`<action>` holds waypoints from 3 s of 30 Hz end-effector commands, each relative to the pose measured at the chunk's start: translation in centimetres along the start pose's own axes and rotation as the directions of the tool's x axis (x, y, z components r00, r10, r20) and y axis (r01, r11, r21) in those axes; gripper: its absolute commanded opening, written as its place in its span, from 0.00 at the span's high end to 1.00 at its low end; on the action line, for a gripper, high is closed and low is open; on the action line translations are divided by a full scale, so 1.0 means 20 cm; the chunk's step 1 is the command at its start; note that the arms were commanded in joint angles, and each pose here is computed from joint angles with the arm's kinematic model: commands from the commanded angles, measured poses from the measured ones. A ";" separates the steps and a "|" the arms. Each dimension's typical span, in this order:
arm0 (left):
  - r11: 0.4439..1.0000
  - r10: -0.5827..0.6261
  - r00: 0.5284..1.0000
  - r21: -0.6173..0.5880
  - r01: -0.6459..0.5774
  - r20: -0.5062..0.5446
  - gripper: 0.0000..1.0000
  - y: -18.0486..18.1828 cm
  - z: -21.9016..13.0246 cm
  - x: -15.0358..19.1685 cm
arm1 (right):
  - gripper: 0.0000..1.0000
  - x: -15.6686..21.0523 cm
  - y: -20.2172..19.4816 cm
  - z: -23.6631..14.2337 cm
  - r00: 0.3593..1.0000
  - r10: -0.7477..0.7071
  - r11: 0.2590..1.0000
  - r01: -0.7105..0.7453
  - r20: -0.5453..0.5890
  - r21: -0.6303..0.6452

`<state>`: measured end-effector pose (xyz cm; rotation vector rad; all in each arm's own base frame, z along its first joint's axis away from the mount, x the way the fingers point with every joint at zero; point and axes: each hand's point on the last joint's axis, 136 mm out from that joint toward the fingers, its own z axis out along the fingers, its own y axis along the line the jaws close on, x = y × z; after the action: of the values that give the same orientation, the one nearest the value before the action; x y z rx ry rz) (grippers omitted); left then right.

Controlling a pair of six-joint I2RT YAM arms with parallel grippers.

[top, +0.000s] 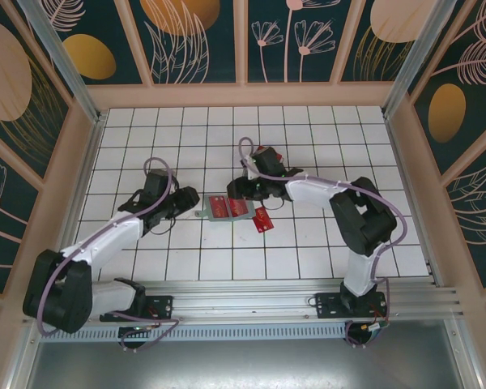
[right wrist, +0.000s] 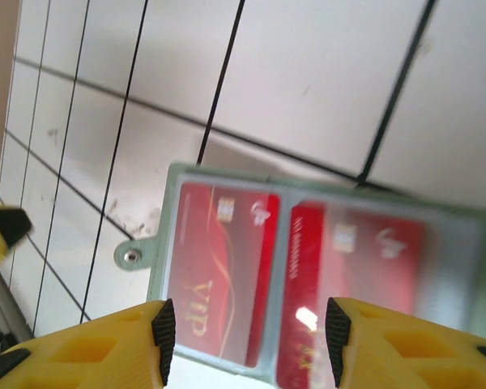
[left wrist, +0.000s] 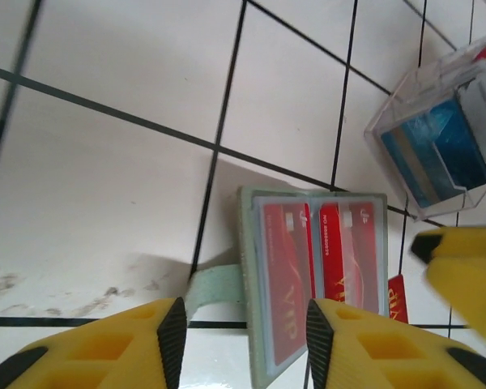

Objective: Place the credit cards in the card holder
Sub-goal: Flip over the card slot in the card holder, then pick up the credit card from the storage box.

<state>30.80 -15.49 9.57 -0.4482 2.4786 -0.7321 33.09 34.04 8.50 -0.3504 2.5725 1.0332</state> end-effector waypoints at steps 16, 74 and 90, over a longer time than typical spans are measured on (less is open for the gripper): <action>0.998 0.059 0.977 -0.003 -0.061 -0.204 0.73 -0.04 0.33 0.25 | 0.45 0.17 -0.21 0.09 0.994 0.052 0.995 -0.045 -0.094 0.084; 0.998 0.047 0.997 -0.031 -0.049 -0.058 0.59 -0.01 0.17 0.15 | 0.45 0.04 0.34 -0.03 0.993 0.036 0.869 -0.087 -0.113 -0.488; 0.995 0.099 0.993 -0.025 -0.100 -0.059 0.55 -0.10 0.22 0.08 | 0.45 -0.30 -0.33 -0.42 0.975 -0.099 0.952 0.035 0.196 0.305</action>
<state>31.04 -18.85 5.71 -0.3652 2.5719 -0.6825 36.08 28.51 11.90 -0.2578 2.4753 0.9877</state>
